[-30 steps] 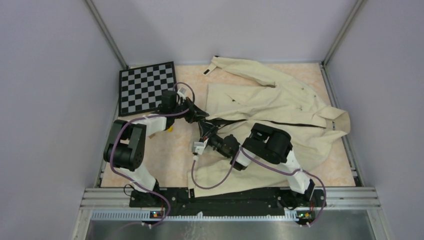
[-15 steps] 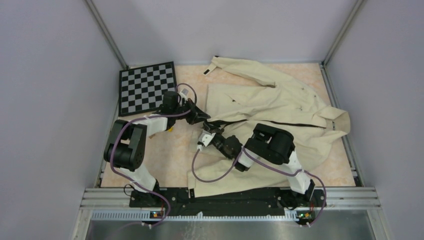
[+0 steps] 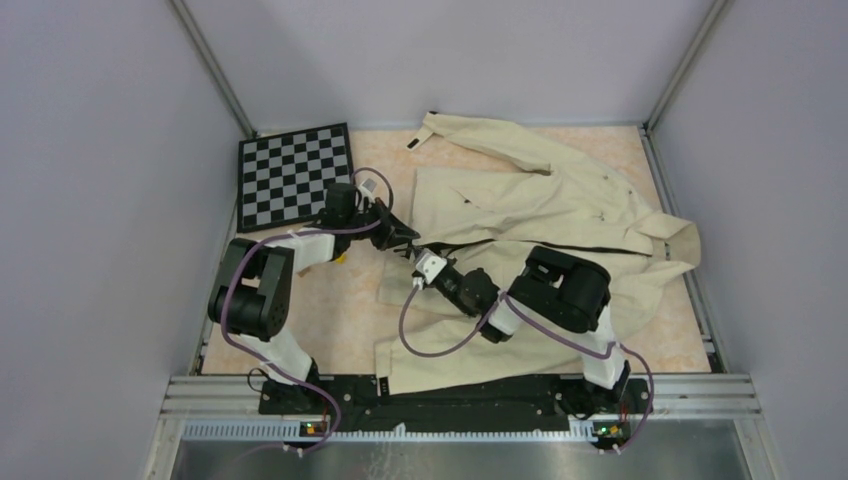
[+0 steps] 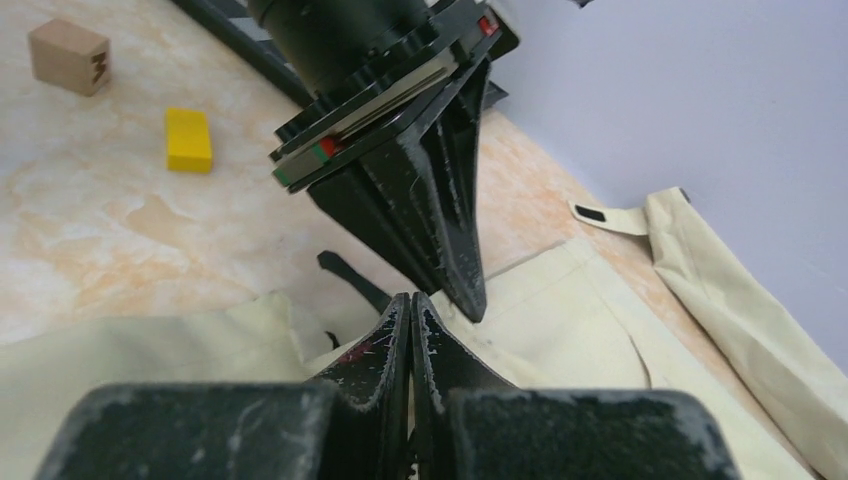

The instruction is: Zip up the jacket

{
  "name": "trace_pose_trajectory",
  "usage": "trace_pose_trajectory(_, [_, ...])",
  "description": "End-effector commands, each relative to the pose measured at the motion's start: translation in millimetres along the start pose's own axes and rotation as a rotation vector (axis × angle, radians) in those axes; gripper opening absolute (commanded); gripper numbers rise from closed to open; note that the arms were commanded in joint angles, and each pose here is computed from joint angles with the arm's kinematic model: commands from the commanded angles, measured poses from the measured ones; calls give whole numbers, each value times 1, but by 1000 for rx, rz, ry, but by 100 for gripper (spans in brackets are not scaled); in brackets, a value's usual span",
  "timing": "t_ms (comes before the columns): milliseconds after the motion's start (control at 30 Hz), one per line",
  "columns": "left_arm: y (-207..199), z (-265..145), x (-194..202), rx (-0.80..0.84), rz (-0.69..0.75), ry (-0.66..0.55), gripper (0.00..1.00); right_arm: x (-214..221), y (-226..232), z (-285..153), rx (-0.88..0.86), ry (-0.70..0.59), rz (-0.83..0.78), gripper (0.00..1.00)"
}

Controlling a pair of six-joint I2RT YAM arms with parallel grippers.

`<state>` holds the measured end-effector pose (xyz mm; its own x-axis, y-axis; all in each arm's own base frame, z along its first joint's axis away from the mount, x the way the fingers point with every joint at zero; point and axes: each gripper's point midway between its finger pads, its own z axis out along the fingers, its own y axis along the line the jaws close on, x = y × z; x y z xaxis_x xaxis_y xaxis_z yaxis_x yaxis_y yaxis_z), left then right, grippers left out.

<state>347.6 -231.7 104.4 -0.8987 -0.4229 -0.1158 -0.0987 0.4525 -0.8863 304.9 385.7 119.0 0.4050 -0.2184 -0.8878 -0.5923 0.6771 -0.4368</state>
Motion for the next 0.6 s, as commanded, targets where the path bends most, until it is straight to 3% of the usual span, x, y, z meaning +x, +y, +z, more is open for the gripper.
trace_pose_trajectory(0, [-10,-3,-7,27,44,-3,0,-61,-21,-1,-4,-241,92,0])
trace_pose_trajectory(100, [-9,-2,-5,29,44,5,0,-70,-32,-7,1,-258,138,0])
trace_pose_trajectory(200, [-10,-2,-4,38,60,14,0,-70,-46,-16,55,-199,263,18])
trace_pose_trajectory(300, [-11,-4,-3,45,97,16,0,-62,-62,-17,144,-22,498,21])
trace_pose_trajectory(400, [-12,-5,-2,49,135,23,0,-37,-49,-10,143,280,707,25])
trace_pose_trajectory(567, [-16,-6,0,76,198,46,0,-28,-34,-19,-52,550,799,30])
